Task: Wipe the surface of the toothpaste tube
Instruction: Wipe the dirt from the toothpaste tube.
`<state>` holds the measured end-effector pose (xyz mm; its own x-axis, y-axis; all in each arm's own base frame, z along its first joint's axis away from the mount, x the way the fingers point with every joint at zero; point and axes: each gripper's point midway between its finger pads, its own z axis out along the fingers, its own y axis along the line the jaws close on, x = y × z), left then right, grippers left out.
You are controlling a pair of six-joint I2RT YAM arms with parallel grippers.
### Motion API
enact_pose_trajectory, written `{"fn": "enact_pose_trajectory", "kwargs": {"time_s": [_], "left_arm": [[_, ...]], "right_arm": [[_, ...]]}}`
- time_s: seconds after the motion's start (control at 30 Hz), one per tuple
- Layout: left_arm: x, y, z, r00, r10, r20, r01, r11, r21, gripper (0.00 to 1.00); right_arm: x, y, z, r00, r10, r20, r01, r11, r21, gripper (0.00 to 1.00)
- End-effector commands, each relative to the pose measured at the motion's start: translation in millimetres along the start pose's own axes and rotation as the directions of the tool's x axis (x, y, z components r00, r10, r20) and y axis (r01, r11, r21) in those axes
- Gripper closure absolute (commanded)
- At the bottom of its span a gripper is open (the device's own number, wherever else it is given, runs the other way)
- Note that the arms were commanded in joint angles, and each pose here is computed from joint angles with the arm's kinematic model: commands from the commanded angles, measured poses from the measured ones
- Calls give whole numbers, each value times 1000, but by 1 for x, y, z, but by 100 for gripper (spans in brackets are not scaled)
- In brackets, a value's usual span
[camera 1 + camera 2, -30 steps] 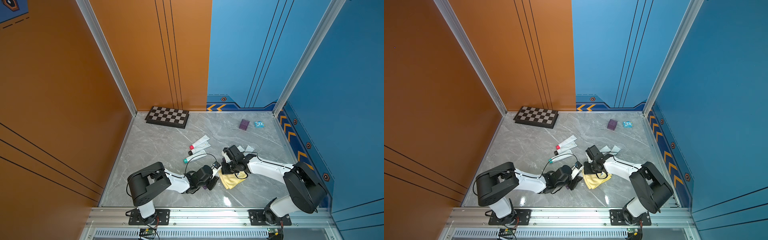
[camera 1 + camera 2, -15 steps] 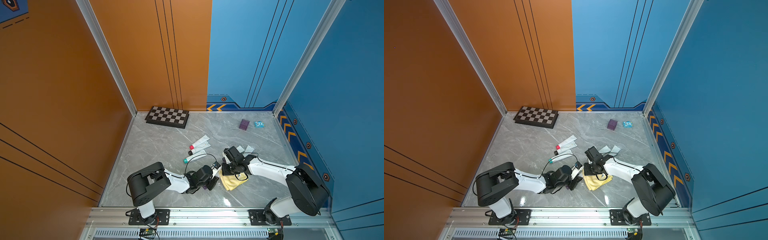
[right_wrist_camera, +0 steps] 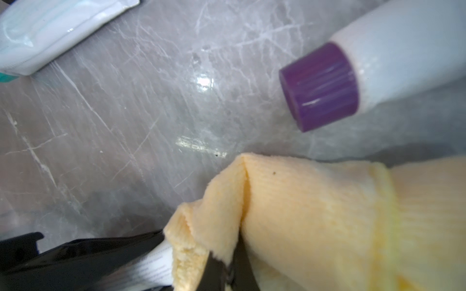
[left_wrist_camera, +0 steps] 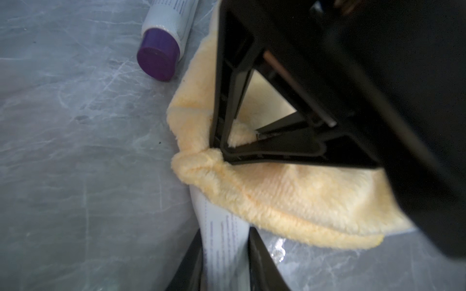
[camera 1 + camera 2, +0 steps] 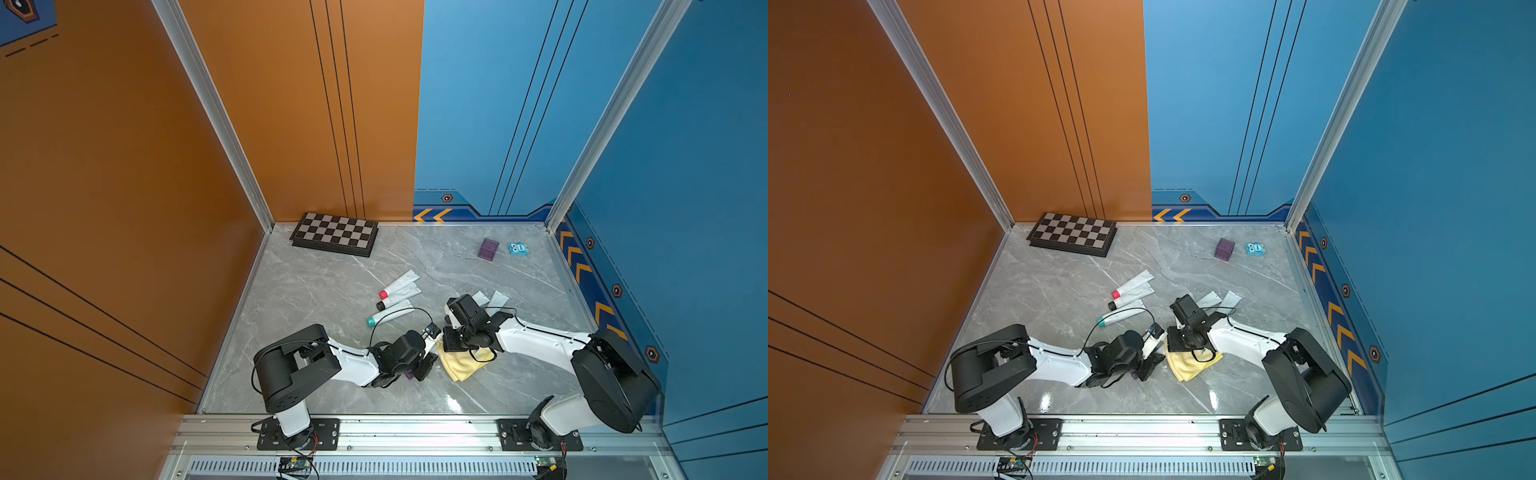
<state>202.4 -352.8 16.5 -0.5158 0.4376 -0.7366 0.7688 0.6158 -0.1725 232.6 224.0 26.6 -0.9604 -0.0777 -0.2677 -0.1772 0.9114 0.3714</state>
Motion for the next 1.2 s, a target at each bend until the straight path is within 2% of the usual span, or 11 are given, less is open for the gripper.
{"fn": "enact_pose_trajectory", "kwargs": {"time_s": [0.0, 0.1, 0.17, 0.3, 0.4, 0.47, 0.63, 0.77, 0.87, 0.97, 1.17], "left_arm": [[117, 24, -5, 923, 9, -385, -37, 997, -64, 72], [117, 24, -6, 924, 11, -383, -38, 997, -63, 72], [115, 24, -7, 926, 11, -378, -38, 997, -63, 72], [117, 25, -7, 925, 11, -381, -39, 997, -66, 72], [120, 25, -5, 920, 13, -391, -42, 997, -65, 72], [121, 24, -2, 918, 14, -397, -42, 997, -61, 72], [122, 24, 0, 915, 17, -403, -44, 997, -59, 73], [120, 24, 0, 917, 19, -399, -46, 997, -59, 73], [120, 24, 0, 917, 19, -399, -46, 997, -59, 73], [122, 24, 0, 916, 18, -401, -46, 997, -61, 73], [123, 25, -1, 915, 17, -404, -46, 997, -63, 73]], "right_arm": [[81, 19, 14, 950, -20, -313, -20, 992, -125, 100], [82, -15, 16, 948, -17, -317, 38, 997, 61, 100], [75, -40, 12, 958, -17, -288, 77, 976, 201, 100], [63, -67, 2, 972, -1, -233, 81, 940, 330, 100], [54, -73, -4, 981, 25, -191, 43, 939, 341, 100], [52, -66, -3, 983, 19, -185, 39, 953, 301, 100], [62, -23, 11, 971, 15, -238, 3, 997, 76, 100], [73, 14, 11, 961, -28, -275, 8, 997, -73, 100], [73, 26, 7, 961, -35, -276, -1, 992, -128, 100], [70, 15, 6, 963, -28, -266, 8, 997, -77, 100], [63, -43, 11, 966, -16, -258, 71, 976, 205, 100]]}}
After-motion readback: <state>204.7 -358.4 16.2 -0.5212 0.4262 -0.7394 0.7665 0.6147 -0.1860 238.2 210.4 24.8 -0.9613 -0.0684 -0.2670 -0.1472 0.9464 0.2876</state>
